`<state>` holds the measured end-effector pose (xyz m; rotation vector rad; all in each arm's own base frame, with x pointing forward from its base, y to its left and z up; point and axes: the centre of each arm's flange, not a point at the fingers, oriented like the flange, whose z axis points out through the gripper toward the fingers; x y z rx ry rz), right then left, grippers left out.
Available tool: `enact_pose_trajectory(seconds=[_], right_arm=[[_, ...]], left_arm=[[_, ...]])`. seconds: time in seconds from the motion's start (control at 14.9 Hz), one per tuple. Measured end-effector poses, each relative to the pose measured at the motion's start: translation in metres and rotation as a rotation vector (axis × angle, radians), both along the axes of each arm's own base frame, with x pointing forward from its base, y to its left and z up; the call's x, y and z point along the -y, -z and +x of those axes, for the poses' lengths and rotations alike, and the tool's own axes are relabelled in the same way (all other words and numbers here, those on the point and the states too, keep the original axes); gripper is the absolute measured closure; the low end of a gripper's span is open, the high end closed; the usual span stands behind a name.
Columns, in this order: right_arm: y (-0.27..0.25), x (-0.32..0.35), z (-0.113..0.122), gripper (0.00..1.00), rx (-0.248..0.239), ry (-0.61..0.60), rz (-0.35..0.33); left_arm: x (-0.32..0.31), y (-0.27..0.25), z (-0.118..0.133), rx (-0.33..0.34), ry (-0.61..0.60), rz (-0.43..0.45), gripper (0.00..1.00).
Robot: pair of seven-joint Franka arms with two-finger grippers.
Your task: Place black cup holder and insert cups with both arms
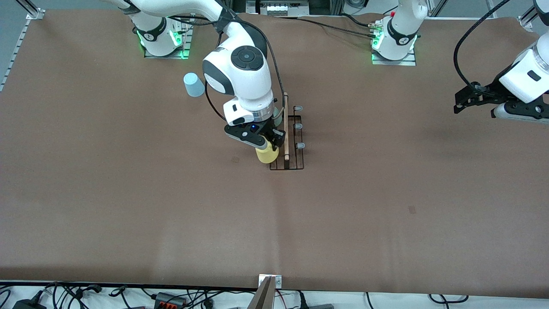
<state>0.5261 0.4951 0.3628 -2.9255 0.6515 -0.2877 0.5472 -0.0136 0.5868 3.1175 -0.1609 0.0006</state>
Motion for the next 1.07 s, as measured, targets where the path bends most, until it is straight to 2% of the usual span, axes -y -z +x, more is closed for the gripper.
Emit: enact_pose_trajectory(seconds=[0.27,0.34,0.54,0.67,0.81,1.01,1.07], right_arm=[[0.016,-0.005,-0.001,0.33,-0.01,-0.008,0.004],[0.017,-0.005,-0.001,0.28,-0.011,-0.008,0.003],[0.015,0.002,0.007,0.04,-0.007,0.005,0.004],[0.005,0.018,0.024,0.0,0.005,0.009,-0.001],[-0.02,0.048,0.044,0.0,-0.003,-0.01,-0.014],[-0.084,0.12,0.071,0.0,-0.053,-0.07,0.0],[-0.107,0.15,0.077,0.0,-0.062,-0.091,-0.013]], left_arm=[[0.0,0.0,0.0,0.0,0.0,0.0,0.0],[0.0,0.0,0.0,0.0,0.0,0.0,0.0],[0.0,0.0,0.0,0.0,0.0,0.0,0.0],[0.0,0.0,0.0,0.0,0.0,0.0,0.0],[0.0,0.0,0.0,0.0,0.0,0.0,0.0],[0.001,0.0,0.0,0.0,0.001,0.0,0.0],[0.001,0.0,0.0,0.0,0.001,0.0,0.0]])
